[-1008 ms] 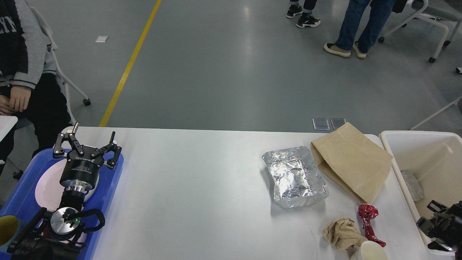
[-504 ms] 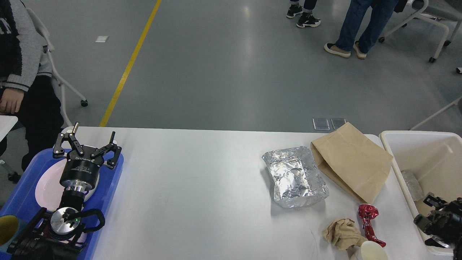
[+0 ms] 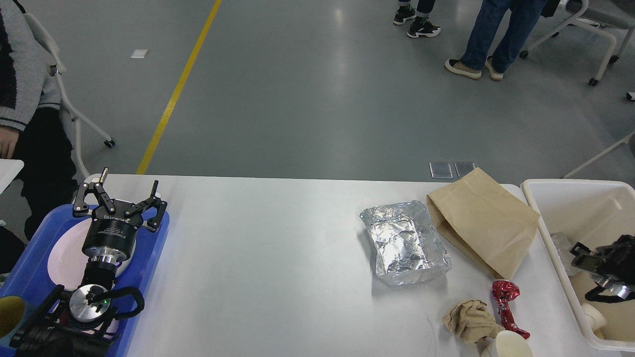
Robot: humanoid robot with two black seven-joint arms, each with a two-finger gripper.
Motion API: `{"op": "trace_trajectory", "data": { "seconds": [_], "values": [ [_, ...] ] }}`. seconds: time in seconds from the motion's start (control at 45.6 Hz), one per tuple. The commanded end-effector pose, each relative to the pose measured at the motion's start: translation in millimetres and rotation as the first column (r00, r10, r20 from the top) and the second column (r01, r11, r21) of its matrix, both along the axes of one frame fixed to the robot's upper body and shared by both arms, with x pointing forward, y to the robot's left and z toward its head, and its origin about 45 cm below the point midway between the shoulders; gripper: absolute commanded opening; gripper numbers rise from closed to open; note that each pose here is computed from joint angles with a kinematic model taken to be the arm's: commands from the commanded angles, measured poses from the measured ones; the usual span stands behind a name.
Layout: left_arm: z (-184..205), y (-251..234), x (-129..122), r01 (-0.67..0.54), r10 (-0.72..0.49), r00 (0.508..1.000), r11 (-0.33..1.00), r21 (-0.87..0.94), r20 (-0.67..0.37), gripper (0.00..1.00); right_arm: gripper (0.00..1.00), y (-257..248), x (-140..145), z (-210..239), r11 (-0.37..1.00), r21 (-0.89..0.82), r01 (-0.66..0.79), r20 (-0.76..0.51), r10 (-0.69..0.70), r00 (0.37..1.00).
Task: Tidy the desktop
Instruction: 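Hold the right gripper low inside the bin, then raise the right gripper out of the bin, then lower the right gripper onto the small red wrapped object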
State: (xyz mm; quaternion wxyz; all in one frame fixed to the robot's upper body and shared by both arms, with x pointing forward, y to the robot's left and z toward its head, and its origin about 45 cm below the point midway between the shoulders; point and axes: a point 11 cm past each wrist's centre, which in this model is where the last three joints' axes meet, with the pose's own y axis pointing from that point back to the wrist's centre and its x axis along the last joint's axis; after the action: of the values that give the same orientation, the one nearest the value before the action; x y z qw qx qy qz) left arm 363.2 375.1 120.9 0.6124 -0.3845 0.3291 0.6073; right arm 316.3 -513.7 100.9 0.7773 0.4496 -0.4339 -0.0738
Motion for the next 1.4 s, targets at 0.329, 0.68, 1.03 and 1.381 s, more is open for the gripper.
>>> {"op": "trace_trajectory", "data": {
  "seconds": [0.329, 0.68, 1.03, 1.381],
  "values": [
    [0, 0, 0, 0.001, -0.001, 1.000, 1.000, 0.000, -0.001, 0.96, 1.00, 123, 48, 157, 0.904, 0.374, -0.208, -0.298, 0.329, 0.896],
    [-1, 0, -1, 0.000, 0.000, 1.000, 1.000, 0.000, -0.005, 0.96, 1.00, 241, 8, 262, 0.752, 0.527, -0.395, -0.335, 0.611, 0.717],
    [0, 0, 0, 0.000, 0.000, 1.000, 1.000, 0.000, 0.000, 0.96, 1.00, 278, -27, 285, 0.659, 0.609, -0.442, -0.332, 0.717, 0.612],
    [0, 0, 0, 0.000, 0.000, 1.000, 1.000, 0.000, 0.000, 0.96, 1.00, 245, -27, 220, 0.743, 0.565, -0.360, -0.381, 0.622, 0.684]
  ]
}}
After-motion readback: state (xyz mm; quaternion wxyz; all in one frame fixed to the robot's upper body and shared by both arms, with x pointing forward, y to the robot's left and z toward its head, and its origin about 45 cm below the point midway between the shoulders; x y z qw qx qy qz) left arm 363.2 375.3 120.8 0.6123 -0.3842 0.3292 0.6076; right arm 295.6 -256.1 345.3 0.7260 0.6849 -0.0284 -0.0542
